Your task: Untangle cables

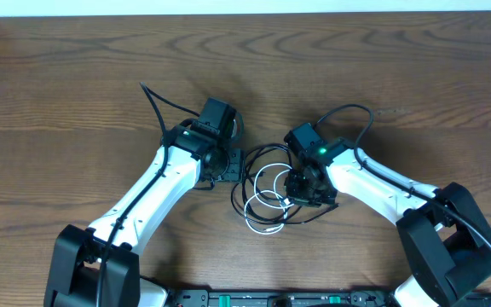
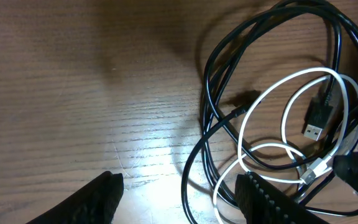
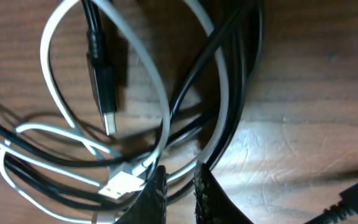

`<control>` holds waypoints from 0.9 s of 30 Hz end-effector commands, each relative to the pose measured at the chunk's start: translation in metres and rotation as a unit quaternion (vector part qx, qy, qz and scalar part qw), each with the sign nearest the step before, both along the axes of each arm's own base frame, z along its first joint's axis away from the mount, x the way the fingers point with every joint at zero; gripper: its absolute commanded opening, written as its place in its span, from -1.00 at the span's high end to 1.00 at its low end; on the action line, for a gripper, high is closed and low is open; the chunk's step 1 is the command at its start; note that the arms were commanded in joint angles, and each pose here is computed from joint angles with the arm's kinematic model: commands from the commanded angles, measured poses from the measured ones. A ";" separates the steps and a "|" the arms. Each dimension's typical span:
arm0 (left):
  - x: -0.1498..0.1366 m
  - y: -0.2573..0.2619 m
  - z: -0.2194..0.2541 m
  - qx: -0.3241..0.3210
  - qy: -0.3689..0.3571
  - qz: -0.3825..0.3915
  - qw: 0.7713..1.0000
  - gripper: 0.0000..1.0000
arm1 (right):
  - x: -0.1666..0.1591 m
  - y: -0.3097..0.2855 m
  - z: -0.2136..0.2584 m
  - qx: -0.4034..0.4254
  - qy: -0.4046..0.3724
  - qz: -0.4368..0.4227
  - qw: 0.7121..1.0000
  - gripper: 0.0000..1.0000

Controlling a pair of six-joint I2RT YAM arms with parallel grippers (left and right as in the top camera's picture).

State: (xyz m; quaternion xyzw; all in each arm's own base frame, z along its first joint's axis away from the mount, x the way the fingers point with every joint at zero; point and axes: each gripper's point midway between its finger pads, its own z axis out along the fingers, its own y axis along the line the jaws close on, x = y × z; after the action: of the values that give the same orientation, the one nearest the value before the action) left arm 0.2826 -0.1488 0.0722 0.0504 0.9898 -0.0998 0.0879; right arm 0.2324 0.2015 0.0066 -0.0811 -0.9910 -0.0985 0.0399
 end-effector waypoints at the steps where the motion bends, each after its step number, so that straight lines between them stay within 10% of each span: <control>1: -0.003 0.004 -0.006 0.011 0.008 0.000 1.000 -0.26 | 0.000 -0.004 -0.009 -0.017 -0.011 -0.015 1.000 0.78; 27: -0.005 0.005 -0.006 0.013 0.013 0.000 1.000 -0.26 | -0.004 0.010 -0.013 0.038 -0.020 0.047 0.998 0.98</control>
State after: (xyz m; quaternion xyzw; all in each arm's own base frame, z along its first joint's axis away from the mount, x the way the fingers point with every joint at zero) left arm 0.2808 -0.1480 0.0718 0.0502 0.9903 -0.0983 0.0840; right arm 0.2400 0.2046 -0.0032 -0.0862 -0.9892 -0.1181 0.0078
